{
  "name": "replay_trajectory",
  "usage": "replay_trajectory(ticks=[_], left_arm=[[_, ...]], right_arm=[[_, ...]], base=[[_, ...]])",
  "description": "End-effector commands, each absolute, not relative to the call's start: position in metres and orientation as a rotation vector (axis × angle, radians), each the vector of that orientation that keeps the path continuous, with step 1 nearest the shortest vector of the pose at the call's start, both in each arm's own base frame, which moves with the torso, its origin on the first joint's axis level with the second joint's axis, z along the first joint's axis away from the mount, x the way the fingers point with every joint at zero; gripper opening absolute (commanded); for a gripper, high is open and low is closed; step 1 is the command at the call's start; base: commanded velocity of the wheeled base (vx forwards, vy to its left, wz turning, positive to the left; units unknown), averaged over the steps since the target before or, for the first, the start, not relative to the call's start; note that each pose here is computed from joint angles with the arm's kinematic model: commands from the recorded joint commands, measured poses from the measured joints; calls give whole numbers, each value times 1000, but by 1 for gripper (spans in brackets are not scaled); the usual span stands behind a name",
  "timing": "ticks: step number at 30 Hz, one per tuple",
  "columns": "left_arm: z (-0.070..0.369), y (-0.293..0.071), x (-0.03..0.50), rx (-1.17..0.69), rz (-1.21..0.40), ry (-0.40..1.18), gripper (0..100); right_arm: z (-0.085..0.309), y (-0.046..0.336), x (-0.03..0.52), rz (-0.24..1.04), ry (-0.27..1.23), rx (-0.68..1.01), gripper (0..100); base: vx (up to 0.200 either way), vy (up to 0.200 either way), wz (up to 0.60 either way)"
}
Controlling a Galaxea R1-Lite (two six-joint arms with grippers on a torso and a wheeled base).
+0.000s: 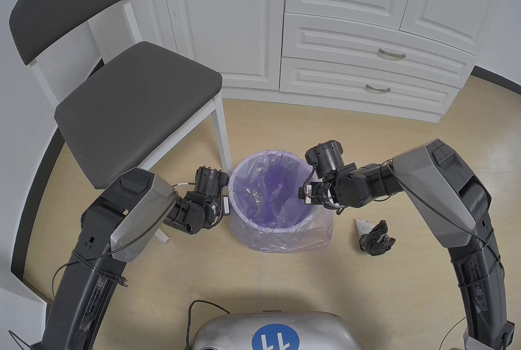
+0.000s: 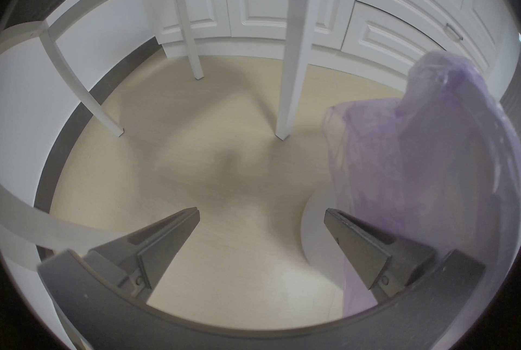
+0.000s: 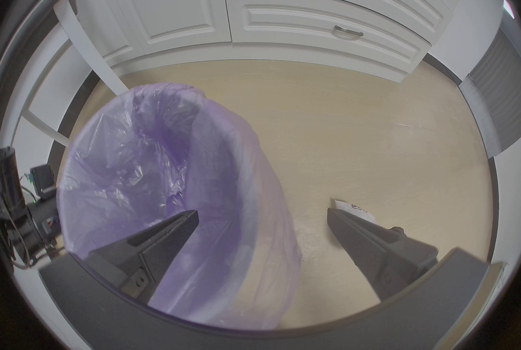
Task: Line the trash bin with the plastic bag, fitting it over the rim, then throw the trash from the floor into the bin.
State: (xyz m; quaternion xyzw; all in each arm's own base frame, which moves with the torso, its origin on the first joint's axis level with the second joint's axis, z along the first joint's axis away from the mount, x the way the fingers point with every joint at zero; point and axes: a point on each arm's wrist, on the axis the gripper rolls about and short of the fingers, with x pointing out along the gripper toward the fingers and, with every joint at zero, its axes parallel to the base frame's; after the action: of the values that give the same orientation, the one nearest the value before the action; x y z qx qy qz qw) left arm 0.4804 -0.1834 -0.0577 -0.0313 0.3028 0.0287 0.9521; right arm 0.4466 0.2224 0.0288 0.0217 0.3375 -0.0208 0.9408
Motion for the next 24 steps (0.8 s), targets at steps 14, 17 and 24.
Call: replay_trajectory(ticks=[14,17,24], left_arm=[[-60,-214,445,-23,-12,689,100],[-61,-211,445,-12,-5,699,100],[-49,-191,430,80,3,814,100]], right_arm=[[34,220,446,-44,684,45,100],[33,220,445,-43,688,39,100],[40,213,445,-53,689,33,100]], base=[[0,0,0],[0,0,0],[0,0,0]])
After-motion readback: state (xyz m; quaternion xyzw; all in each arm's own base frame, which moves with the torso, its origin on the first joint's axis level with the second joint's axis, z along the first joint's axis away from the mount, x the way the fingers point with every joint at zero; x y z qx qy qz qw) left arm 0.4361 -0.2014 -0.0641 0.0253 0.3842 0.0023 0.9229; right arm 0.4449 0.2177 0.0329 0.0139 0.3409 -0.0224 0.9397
